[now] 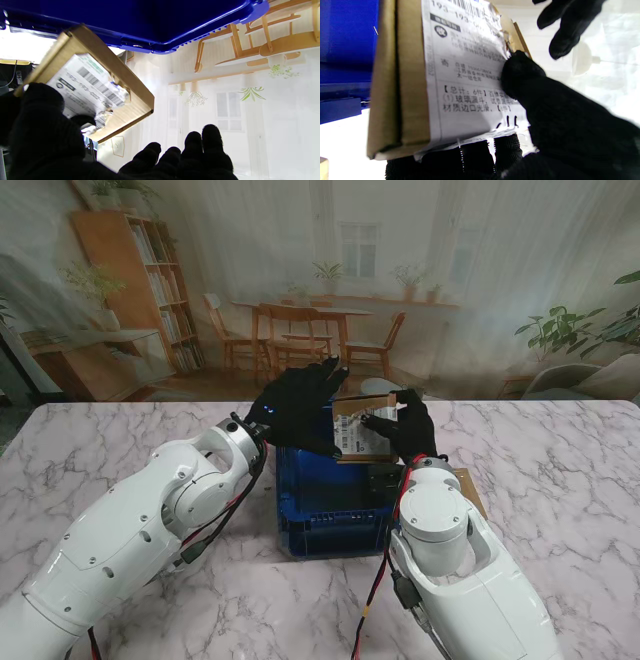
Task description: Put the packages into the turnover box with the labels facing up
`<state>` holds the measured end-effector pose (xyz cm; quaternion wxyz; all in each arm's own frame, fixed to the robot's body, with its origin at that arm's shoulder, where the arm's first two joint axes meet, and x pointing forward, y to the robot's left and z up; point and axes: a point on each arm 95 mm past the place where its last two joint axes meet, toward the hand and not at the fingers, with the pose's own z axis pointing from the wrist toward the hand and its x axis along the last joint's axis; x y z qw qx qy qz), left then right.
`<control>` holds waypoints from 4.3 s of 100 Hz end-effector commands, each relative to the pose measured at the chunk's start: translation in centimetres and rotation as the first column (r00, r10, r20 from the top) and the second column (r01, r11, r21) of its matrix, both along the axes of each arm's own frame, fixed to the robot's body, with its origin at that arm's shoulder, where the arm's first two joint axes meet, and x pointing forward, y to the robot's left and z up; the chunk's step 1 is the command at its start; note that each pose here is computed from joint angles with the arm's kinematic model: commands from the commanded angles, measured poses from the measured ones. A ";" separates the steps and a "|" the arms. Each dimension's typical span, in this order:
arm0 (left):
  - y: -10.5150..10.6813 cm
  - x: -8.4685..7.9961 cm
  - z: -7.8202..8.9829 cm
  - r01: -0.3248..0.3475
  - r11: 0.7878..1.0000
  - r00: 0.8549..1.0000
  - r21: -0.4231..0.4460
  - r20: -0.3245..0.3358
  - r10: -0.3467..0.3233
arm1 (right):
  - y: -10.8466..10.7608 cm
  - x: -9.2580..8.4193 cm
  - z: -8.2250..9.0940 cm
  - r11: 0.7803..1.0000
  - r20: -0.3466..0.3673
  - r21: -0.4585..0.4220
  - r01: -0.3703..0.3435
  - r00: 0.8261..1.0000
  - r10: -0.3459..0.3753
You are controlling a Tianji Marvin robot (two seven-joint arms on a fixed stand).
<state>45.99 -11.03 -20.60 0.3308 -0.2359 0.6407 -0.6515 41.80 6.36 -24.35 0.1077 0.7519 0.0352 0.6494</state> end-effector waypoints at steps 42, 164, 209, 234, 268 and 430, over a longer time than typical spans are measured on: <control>-1.2 0.4 -0.8 -0.017 0.998 1.000 0.061 -0.015 0.018 | 1.1 0.5 1.0 0.995 -0.024 0.103 0.005 1.000 -0.003; -1.8 1.7 -1.8 0.026 0.986 0.996 0.165 0.081 -0.039 | 2.1 -0.1 1.1 0.971 -0.087 0.234 -0.048 0.994 0.070; -2.1 1.9 -2.2 0.026 0.986 0.991 0.168 0.126 -0.048 | 2.2 -0.3 1.2 0.960 -0.116 0.274 -0.052 0.989 0.087; -1.8 1.7 -1.9 0.046 0.994 0.992 0.102 0.109 -0.057 | 2.1 -0.2 1.0 0.965 -0.126 0.258 -0.051 0.988 0.085; -0.9 1.2 -1.1 0.052 0.997 0.993 0.063 0.105 -0.058 | 2.0 0.2 0.9 0.964 -0.145 0.264 -0.037 0.986 0.078; -1.8 1.1 -1.9 0.107 0.981 0.994 0.164 0.021 -0.112 | 2.1 0.8 0.8 0.954 -0.170 0.300 -0.009 0.983 0.063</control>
